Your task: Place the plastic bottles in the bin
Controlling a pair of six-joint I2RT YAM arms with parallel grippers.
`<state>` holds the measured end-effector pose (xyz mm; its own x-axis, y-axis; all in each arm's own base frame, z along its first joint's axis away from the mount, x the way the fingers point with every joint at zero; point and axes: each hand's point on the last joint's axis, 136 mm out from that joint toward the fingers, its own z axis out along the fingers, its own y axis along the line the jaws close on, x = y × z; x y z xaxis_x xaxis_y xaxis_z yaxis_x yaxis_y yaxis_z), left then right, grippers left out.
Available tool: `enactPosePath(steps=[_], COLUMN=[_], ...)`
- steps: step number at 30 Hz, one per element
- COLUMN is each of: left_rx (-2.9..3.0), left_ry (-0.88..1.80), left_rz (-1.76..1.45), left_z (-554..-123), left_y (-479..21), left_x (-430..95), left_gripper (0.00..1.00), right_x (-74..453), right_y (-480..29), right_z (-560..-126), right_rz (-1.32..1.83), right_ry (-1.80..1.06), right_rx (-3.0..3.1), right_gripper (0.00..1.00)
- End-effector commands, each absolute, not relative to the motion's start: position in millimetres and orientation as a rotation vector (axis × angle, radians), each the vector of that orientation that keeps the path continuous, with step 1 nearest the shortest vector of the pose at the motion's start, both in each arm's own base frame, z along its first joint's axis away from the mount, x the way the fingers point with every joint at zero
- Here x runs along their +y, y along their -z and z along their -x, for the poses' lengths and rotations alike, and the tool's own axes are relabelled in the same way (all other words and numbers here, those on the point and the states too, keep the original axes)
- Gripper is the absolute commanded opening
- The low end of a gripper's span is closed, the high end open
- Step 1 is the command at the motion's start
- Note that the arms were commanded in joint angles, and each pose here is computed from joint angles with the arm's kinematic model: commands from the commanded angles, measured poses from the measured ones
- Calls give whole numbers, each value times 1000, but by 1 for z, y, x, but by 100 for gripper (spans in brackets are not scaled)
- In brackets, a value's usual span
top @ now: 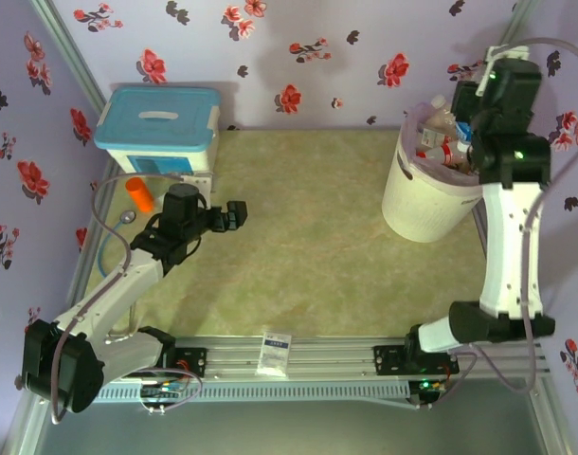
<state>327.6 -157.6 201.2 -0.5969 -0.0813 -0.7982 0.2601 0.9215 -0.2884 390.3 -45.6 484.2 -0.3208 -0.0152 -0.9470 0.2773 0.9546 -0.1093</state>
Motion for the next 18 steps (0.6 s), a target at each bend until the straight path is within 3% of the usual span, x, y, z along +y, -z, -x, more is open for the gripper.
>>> enactPosePath(steps=[1, 11, 18], left_rx=[2210, 2338, 2407], left_ry=[379, -128, -283], left_rz=[-127, -122, -148], left_z=[-327, -350, -383], left_y=[-201, -189, -167], left_x=[-144, -86, -64], left_gripper=[100, 100, 100], right_x=[-60, -68, -63], right_y=[-470, -418, -377], right_z=[-393, -425, -434], right_rz=[-197, -136, -97], right_ry=[415, 539, 521], right_rx=[1916, 2092, 2251], right_gripper=[42, 49, 55])
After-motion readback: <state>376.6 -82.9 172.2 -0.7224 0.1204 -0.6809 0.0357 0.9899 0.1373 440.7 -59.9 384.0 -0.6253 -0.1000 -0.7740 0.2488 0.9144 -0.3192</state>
